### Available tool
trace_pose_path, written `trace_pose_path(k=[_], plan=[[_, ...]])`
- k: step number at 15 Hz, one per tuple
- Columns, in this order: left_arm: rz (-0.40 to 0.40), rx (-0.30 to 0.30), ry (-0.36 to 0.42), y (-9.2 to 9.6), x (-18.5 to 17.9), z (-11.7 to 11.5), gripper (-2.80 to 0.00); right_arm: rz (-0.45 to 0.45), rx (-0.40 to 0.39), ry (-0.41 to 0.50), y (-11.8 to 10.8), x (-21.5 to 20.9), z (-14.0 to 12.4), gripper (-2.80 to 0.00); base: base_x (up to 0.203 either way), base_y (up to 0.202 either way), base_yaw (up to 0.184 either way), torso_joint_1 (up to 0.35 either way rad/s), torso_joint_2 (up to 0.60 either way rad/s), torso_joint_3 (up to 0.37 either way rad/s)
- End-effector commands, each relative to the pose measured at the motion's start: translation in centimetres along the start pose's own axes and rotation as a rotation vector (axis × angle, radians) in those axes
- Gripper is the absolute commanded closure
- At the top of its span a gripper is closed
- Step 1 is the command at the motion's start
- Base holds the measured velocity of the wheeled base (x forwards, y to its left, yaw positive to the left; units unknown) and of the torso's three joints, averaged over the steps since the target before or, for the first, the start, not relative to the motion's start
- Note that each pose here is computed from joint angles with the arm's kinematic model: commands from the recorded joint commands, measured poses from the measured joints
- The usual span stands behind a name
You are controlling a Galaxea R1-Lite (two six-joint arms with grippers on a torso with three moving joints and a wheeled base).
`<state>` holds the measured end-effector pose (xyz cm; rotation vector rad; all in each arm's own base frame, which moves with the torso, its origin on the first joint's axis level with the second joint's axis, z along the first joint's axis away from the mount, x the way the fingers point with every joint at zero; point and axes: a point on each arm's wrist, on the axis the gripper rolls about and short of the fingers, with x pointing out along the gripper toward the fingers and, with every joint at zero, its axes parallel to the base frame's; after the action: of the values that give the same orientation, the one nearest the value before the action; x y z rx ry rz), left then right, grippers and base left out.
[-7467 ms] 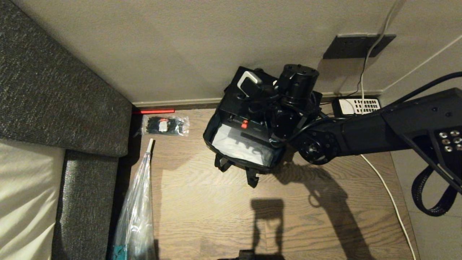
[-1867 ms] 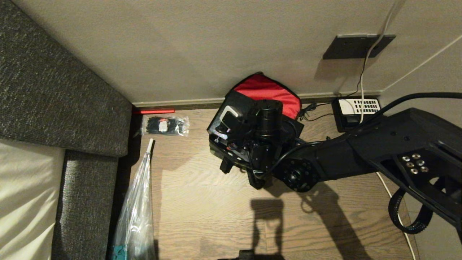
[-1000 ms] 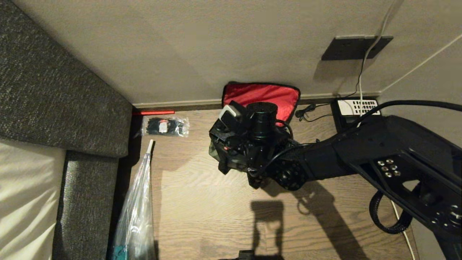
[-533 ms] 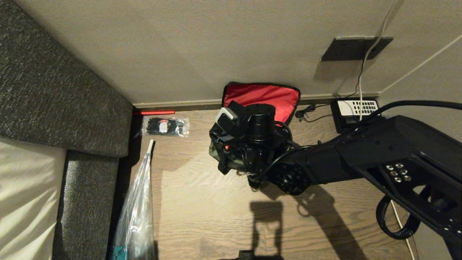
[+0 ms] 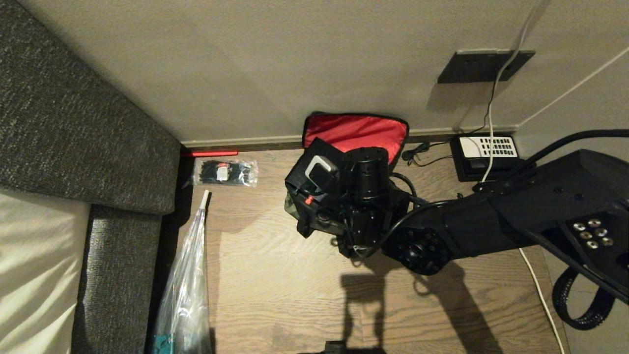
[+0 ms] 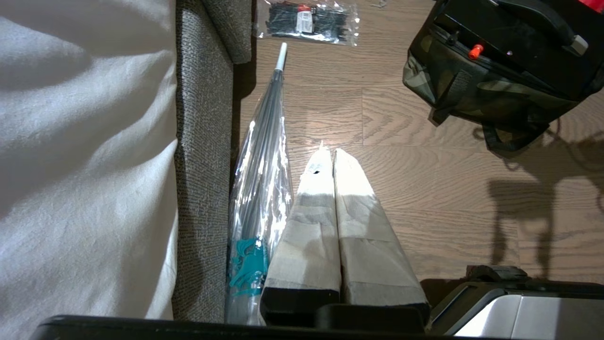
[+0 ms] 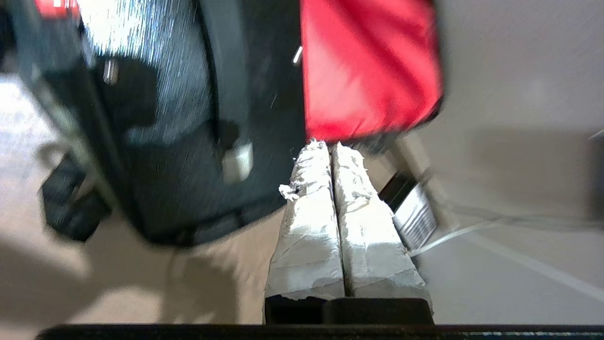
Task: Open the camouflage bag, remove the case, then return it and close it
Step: Place the black box back, then close the top of the storage box
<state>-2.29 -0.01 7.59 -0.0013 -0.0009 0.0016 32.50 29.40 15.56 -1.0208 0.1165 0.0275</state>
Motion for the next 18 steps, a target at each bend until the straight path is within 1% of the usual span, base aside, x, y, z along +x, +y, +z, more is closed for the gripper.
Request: trace_pose_path(k=[1, 3, 5, 6, 8, 9, 10, 11, 12, 13, 14, 15, 16, 17, 18], plan=[[0.000, 0.000, -0.004, 0.0, 0.0, 0.0, 0.00, 0.014, 0.023, 0.029, -0.7, -0.6, -0.8, 0.00, 0.000, 0.000, 0.000, 0.000, 0.00, 0.000], [0.001, 0.000, -0.002, 0.0, 0.0, 0.0, 0.00, 0.049, 0.022, 0.092, -1.3, -0.8, -2.5, 0.00, 0.000, 0.000, 0.000, 0.000, 0.00, 0.000], [0.001, 0.000, -0.003, 0.0, 0.0, 0.0, 0.00, 0.084, 0.056, 0.162, -1.5, -0.8, -4.0, 0.00, 0.000, 0.000, 0.000, 0.000, 0.00, 0.000], [0.000, 0.000, -0.004, 0.0, 0.0, 0.0, 0.00, 0.098, 0.071, 0.210, -2.1, -0.8, -4.8, 0.00, 0.000, 0.000, 0.000, 0.000, 0.00, 0.000], [0.001, 0.000, -0.002, 0.0, 0.0, 0.0, 0.00, 0.112, 0.125, 0.329, -3.6, -0.3, -7.0, 0.00, 0.000, 0.000, 0.000, 0.000, 0.00, 0.000], [0.001, 0.000, -0.003, 0.0, 0.0, 0.0, 0.00, 0.120, 0.176, 0.403, -4.2, -0.2, -8.4, 0.00, 0.000, 0.000, 0.000, 0.000, 0.00, 0.000], [0.000, 0.000, -0.004, 0.0, 0.0, 0.0, 0.00, 0.125, 0.238, 0.469, -4.8, 0.0, -9.8, 0.00, 0.000, 0.000, 0.000, 0.000, 0.00, 0.000], [0.000, 0.000, -0.004, 0.0, 0.0, 0.0, 0.00, 0.156, 0.332, 0.510, -5.4, 0.3, -11.0, 0.00, 0.000, 0.000, 0.000, 0.000, 0.00, 0.000], [0.001, 0.000, -0.004, 0.0, 0.0, 0.0, 0.00, 0.239, 0.420, 0.517, -5.6, 0.4, -11.9, 0.00, 0.000, 0.000, 0.000, 0.000, 0.00, 0.000], [0.001, 0.000, -0.002, 0.0, 0.0, 0.0, 0.00, 0.343, 0.509, 0.504, -5.7, 0.5, -12.6, 0.00, 0.000, 0.000, 0.000, 0.000, 0.00, 0.000], [0.000, 0.000, -0.004, 0.0, 0.0, 0.0, 0.00, 0.417, 0.586, 0.500, -6.3, 0.8, -13.4, 0.00, 0.000, 0.000, 0.000, 0.000, 0.00, 0.000], [0.001, 0.000, -0.002, 0.0, 0.0, 0.0, 0.00, 0.436, 0.632, 0.521, -6.6, 0.8, -14.3, 0.00, 0.000, 0.000, 0.000, 0.000, 0.00, 0.000], [0.000, 0.000, -0.004, 0.0, 0.0, 0.0, 0.00, 0.425, 0.686, 0.513, -6.7, 1.0, -14.5, 0.00, 0.000, 0.000, 0.000, 0.000, 0.00, 0.000], [0.001, 0.000, -0.003, 0.0, 0.0, 0.0, 0.00, 0.415, 0.797, 0.467, -6.7, 1.5, -14.1, 0.00, 0.000, 0.000, 0.000, 0.000, 0.00, 0.000], [0.001, 0.000, -0.002, 0.0, 0.0, 0.0, 0.00, 0.425, 0.954, 0.399, -6.8, 2.1, -13.6, 0.00, 0.000, 0.000, 0.000, 0.000, 0.00, 0.000]])
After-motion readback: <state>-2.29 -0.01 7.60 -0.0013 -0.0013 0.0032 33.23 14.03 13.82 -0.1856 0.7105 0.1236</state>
